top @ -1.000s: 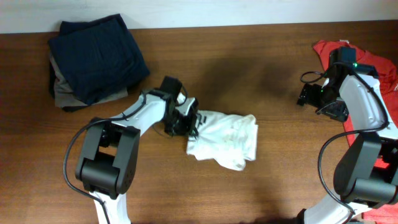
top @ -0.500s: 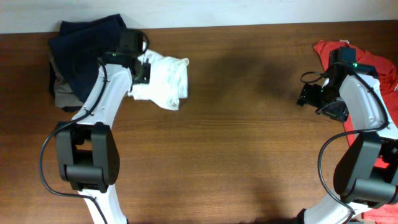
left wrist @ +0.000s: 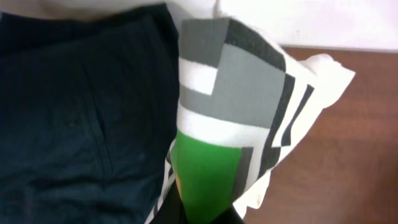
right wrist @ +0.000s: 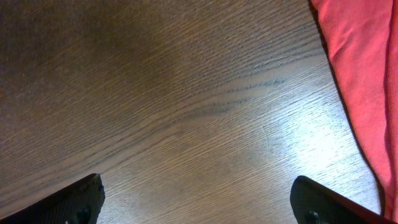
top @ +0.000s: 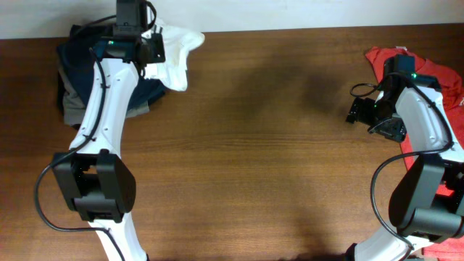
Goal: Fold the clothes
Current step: 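Carry the shirt with the left gripper onto the navy garment stack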
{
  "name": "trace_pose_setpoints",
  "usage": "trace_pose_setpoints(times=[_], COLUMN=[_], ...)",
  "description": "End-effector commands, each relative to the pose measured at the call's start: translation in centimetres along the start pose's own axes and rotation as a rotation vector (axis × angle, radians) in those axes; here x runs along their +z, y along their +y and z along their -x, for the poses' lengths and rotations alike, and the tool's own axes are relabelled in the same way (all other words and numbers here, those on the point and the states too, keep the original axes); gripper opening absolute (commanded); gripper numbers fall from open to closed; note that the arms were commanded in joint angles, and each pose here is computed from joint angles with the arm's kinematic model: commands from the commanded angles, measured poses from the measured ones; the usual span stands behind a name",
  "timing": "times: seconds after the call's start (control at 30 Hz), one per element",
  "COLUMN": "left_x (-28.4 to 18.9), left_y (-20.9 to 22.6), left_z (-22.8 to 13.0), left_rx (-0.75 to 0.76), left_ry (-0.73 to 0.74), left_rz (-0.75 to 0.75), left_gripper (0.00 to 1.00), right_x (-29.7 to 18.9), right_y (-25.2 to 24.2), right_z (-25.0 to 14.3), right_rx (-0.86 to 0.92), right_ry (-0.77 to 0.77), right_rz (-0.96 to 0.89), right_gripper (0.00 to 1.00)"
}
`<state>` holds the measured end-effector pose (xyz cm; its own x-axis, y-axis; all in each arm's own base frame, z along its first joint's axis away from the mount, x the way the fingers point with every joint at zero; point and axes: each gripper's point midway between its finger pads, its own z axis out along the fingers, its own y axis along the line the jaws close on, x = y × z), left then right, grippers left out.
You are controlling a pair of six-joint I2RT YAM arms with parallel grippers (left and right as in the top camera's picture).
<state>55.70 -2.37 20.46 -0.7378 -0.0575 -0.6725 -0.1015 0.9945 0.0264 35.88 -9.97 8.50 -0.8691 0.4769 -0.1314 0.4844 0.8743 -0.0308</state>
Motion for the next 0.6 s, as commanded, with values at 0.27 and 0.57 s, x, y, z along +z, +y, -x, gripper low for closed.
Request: trace_pose_setpoints(times=[0.27, 0.57], left_x=[2.1, 3.6], left_y=[10.0, 19.0], left_z=[1.3, -2.0], left_rx=[-0.405, -0.492], left_ry=[-0.049, 0.010], left_rz=[0.114, 0.311], left_gripper=[0.01, 0.08], right_x=[-0.4, -0.4], right_y=[-0.3, -0.3], right_z=[0.6, 0.6], right_rx=[0.014, 0.013], right_ry=[-0.020, -0.020], right_rz=[-0.012, -0.012], right_gripper=[0.99, 0.99])
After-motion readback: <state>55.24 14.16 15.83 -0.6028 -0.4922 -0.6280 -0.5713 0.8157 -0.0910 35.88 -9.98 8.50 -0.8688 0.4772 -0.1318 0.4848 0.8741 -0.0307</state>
